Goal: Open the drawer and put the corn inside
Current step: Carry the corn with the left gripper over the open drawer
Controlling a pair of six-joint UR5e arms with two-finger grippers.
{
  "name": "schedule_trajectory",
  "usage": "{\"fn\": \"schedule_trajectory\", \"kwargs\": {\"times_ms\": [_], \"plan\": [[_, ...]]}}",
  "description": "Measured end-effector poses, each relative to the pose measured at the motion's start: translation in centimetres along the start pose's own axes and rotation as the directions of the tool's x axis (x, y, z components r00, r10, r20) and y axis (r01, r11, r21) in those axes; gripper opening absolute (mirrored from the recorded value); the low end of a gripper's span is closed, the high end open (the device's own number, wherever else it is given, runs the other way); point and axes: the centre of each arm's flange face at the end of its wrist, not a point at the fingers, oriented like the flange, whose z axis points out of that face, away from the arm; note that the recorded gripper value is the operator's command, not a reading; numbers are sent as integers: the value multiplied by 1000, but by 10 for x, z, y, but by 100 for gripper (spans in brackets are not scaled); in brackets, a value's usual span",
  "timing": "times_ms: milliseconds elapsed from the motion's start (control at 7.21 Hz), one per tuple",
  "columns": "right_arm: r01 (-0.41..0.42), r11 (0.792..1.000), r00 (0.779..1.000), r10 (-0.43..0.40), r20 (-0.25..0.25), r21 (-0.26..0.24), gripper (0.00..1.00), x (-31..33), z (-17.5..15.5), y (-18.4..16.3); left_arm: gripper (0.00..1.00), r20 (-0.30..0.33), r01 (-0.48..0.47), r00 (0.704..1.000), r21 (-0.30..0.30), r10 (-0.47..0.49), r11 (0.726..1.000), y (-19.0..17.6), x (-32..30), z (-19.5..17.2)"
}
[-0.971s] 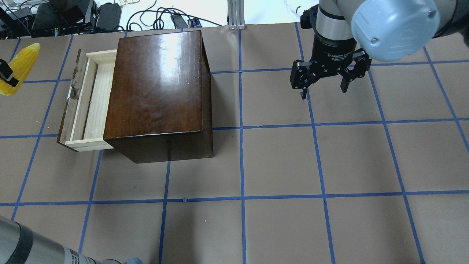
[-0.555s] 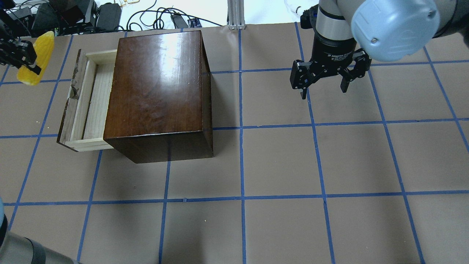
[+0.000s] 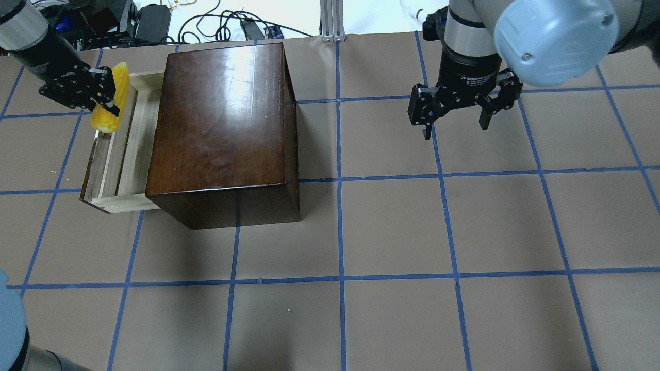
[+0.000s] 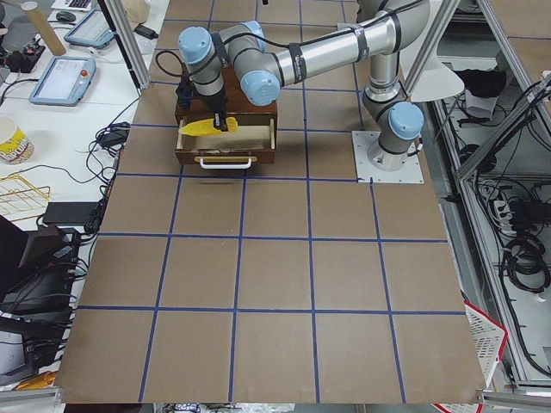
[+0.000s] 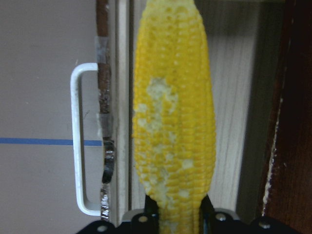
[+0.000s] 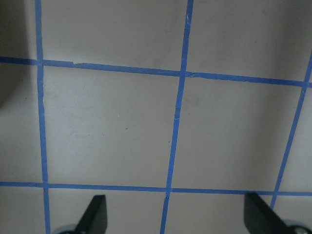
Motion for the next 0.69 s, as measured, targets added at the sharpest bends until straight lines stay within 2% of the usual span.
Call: {"fn": "schedule_trajectory", "kwargs": {"times_ms": [555,694], "plan": [[0,1000,1000,0,0,0,100,0,0,0,0,-30,-7,1000,-49,5,999,-5,-4,33],[0,1000,1000,0,0,0,100,0,0,0,5,-33,-6,999,-61,4,998,-7,-6,40]]}}
